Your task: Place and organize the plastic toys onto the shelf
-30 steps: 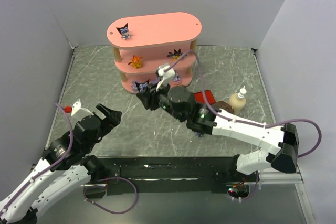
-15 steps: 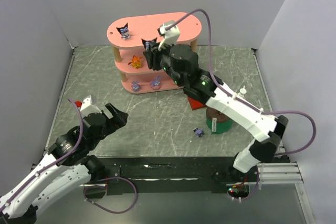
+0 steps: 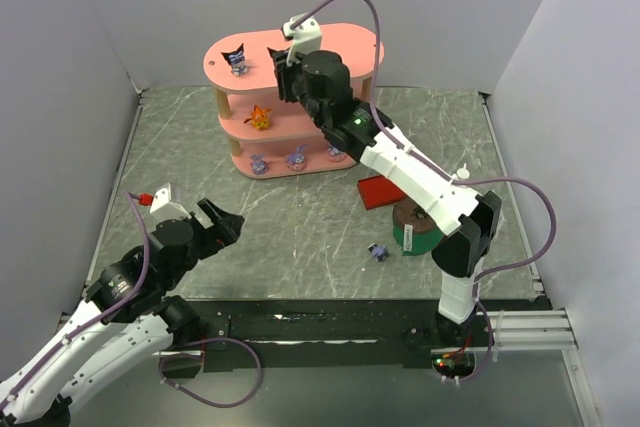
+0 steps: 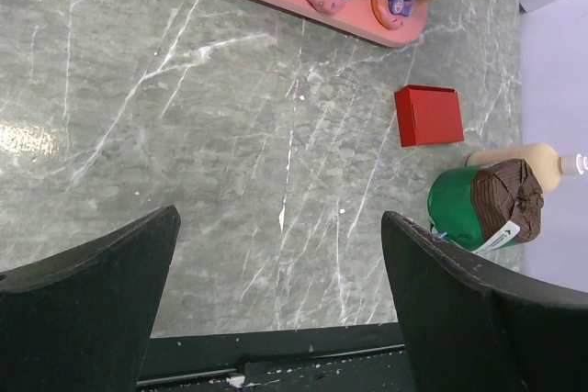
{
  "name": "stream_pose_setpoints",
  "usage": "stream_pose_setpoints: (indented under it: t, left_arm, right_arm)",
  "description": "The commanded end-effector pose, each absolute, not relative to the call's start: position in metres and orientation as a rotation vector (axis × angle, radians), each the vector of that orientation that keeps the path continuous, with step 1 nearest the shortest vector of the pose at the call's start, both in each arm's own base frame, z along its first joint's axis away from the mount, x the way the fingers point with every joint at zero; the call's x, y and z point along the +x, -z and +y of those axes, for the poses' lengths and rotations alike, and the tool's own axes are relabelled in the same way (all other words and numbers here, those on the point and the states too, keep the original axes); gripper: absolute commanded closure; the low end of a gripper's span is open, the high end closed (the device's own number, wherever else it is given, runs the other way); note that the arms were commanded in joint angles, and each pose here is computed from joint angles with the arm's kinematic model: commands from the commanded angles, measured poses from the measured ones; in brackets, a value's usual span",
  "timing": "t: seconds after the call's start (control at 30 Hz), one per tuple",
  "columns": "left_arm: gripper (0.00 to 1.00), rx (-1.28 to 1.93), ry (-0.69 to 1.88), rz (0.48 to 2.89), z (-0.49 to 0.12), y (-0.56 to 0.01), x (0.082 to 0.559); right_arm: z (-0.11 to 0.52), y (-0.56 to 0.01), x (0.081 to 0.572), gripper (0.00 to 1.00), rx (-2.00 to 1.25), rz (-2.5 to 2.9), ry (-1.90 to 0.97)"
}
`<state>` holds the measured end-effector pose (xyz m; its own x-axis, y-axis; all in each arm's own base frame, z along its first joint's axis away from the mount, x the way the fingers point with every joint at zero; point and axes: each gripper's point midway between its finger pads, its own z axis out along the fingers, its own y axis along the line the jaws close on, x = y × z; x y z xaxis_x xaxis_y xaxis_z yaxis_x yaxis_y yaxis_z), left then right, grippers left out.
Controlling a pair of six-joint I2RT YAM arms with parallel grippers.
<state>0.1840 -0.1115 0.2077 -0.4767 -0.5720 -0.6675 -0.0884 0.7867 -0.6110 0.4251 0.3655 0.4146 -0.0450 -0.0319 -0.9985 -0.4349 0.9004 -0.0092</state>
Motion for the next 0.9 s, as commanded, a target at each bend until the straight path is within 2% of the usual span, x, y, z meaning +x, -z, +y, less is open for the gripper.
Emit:
stream_pose_setpoints:
  t: [0.0, 0.87]
  left_arm:
    - [0.04, -0.486, 0.658, 1.989, -0.115, -0.215, 0.186]
    - [0.03, -0.496, 0.639, 1.995, -0.114, -0.213, 0.188]
  right_arm:
    - [0.347, -0.457, 0.431, 1.00, -0.312, 1.511, -0.344]
    - [0.340, -0.413, 0.471, 1.00, -0.269, 1.553, -0.232]
